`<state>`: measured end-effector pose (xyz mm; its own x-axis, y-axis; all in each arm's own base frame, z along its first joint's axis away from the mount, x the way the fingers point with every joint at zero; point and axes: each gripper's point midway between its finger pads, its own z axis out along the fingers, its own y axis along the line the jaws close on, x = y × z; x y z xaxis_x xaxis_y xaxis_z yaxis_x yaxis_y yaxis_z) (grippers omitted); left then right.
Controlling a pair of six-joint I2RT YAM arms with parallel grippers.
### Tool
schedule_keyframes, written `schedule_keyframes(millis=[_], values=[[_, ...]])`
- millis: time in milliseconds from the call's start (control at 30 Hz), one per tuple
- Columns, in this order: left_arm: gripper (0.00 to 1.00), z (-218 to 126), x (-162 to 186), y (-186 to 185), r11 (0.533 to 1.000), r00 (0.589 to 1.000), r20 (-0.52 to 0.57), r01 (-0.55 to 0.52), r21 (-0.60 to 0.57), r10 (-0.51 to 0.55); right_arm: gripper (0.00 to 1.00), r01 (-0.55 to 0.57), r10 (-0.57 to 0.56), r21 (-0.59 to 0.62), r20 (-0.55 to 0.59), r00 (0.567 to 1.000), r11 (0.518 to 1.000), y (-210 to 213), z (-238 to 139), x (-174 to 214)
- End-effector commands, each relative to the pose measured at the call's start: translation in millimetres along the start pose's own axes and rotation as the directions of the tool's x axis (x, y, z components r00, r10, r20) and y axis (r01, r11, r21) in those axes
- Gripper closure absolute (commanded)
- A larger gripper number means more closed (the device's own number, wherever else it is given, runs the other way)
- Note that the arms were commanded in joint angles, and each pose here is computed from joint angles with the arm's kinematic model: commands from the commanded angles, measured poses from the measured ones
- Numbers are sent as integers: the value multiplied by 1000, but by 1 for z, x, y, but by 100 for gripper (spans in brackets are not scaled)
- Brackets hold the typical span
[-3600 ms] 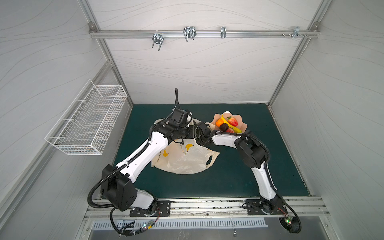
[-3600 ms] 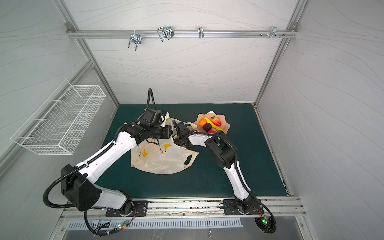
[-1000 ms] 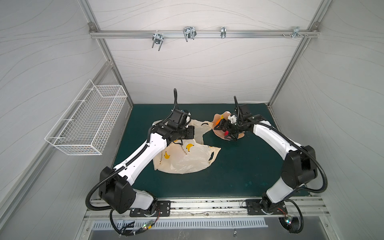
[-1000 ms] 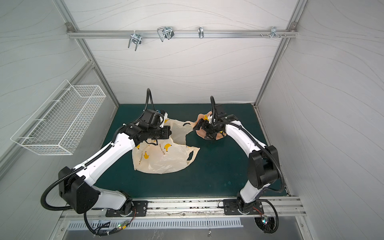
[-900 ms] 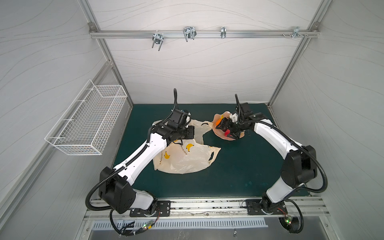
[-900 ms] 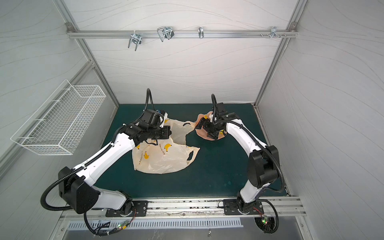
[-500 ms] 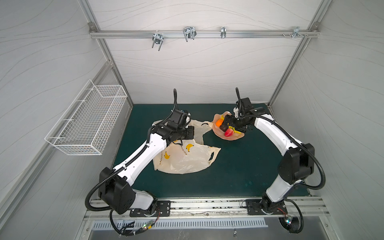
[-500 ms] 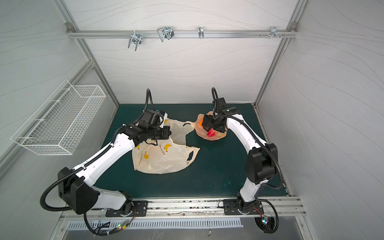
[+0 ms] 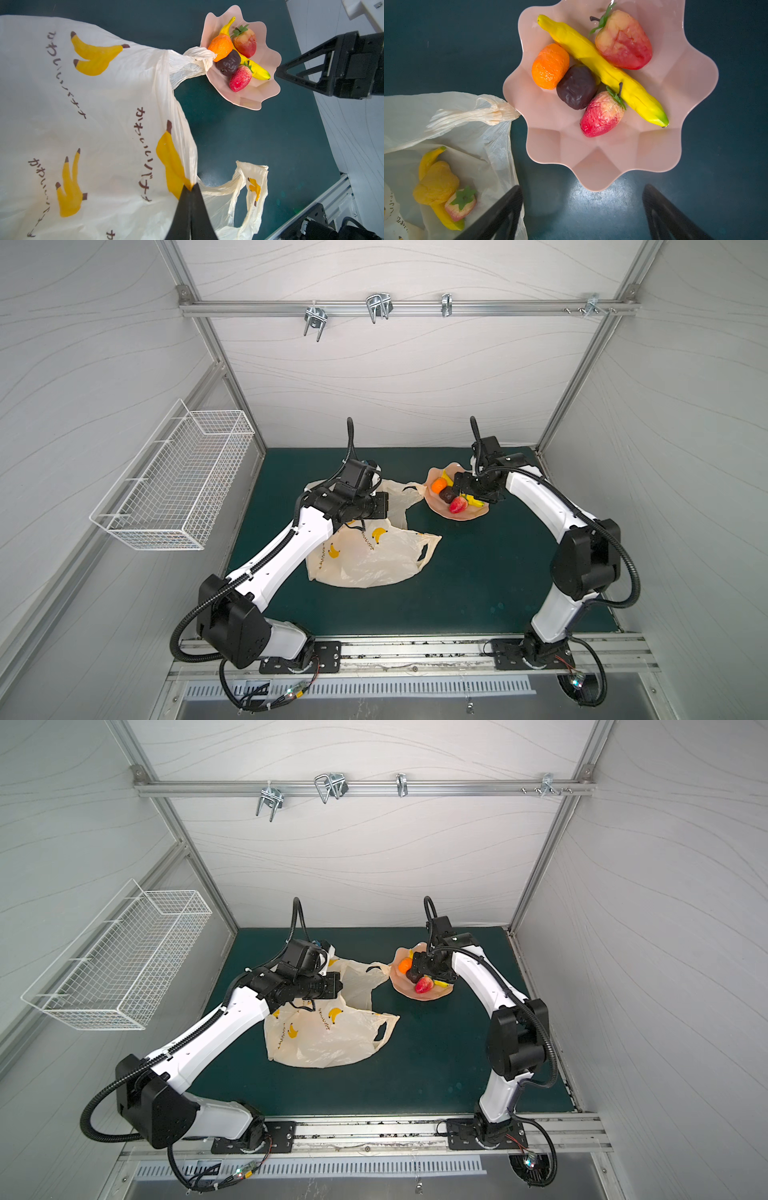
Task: Place the fruits into the plastic bag
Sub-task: 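Withdraw the right gripper from the bag and move it over the pink bowl, then lower the right gripper into the pink bowl and close on the large strawberry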
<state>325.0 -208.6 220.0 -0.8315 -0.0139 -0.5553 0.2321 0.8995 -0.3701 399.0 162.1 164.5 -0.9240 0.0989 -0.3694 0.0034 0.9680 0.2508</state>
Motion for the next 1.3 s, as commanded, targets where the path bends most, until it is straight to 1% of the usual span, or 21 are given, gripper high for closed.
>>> schedule_keyframes(millis=[0,367,800,1267], values=[[100,-12,-11,-7,1000,998,53,-16,18,15,10,7,-7,16,1,1000,1000,-5,5,-4],[100,-14,-10,-6,1000,998,53,-16,13,15,16,-2,3,26,-28,1000,1000,-8,30,-4],[100,-16,-9,-5,1000,999,51,-17,10,16,31,-29,33,79,-52,998,996,-23,63,-7],[100,-15,-7,-4,1000,999,42,-16,6,16,33,-40,50,124,-78,996,992,-33,93,-15]])
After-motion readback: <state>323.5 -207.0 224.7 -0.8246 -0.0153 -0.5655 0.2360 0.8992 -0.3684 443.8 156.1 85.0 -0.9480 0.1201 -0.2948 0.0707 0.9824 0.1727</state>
